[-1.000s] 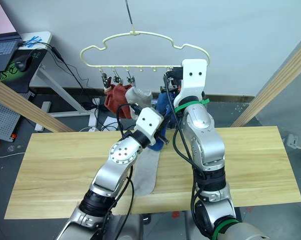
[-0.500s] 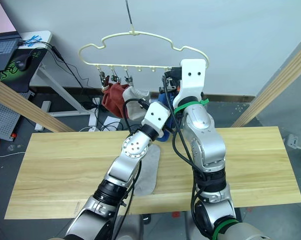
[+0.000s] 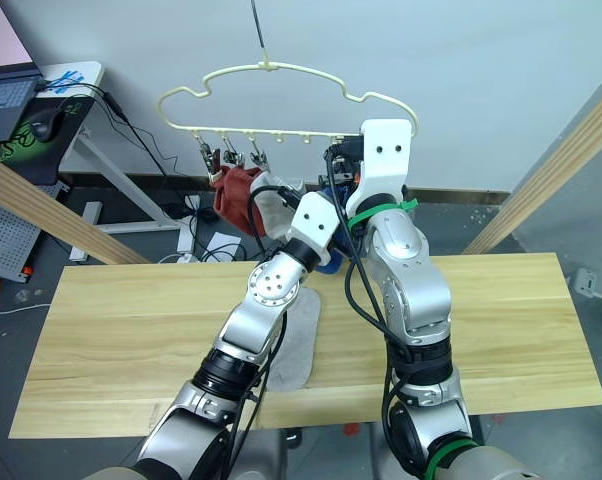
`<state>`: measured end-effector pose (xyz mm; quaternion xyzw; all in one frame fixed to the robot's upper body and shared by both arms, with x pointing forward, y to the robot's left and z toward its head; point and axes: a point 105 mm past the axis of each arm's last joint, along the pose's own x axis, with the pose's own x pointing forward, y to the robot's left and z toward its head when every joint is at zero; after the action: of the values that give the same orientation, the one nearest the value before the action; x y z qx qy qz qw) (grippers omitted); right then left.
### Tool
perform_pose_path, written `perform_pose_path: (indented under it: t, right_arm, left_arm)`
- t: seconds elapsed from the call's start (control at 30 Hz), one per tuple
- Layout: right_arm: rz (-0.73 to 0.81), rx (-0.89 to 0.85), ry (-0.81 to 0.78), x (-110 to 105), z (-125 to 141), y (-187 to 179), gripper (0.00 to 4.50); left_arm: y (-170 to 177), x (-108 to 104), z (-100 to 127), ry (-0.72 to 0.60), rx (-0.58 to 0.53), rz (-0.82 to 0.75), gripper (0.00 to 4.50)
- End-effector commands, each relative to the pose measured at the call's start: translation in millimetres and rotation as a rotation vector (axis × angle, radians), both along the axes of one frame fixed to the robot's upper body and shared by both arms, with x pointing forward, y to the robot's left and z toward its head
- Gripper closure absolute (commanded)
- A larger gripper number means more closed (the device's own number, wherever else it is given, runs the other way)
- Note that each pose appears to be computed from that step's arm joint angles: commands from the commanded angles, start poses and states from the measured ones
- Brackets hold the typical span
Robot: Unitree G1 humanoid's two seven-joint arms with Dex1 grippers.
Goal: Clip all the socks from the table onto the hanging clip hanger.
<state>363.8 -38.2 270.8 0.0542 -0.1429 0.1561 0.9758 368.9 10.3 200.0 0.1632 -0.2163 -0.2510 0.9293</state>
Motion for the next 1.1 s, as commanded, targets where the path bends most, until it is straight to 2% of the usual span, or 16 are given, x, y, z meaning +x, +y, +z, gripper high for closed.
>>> perform_pose_path:
  t: [0.03, 0.5, 0.7, 0.9, 0.97, 1.1]
  right_arm:
    - [0.024, 0.026, -0.061, -12.2, 14.3, 5.2, 4.38]
    - [0.016, 0.048, -0.037, -11.7, 11.4, 4.8, 4.38]
    - [0.021, 0.066, -0.029, -11.9, 11.4, 4.6, 2.22]
    - [0.04, 0.087, -0.025, -14.2, 12.5, 4.8, 2.22]
    - [0.05, 0.095, -0.024, -16.6, 12.7, 4.7, 2.18]
    - [0.068, 0.103, -0.015, -21.2, 10.7, 3.9, 2.18]
  left_arm:
    - [-6.3, -5.4, 17.2, -0.066, -0.033, -0.019, 4.5]
    - [-10.5, -3.0, 23.9, -0.084, -0.052, -0.014, 4.5]
    - [-10.8, -2.1, 23.0, -0.081, -0.052, -0.012, 4.5]
    - [-11.4, -1.2, 20.9, -0.068, -0.048, -0.016, 4.5]
    - [-11.9, -2.2, 20.7, -0.058, -0.066, -0.031, 3.79]
    - [-13.2, -4.4, 19.1, -0.042, -0.076, -0.053, 2.71]
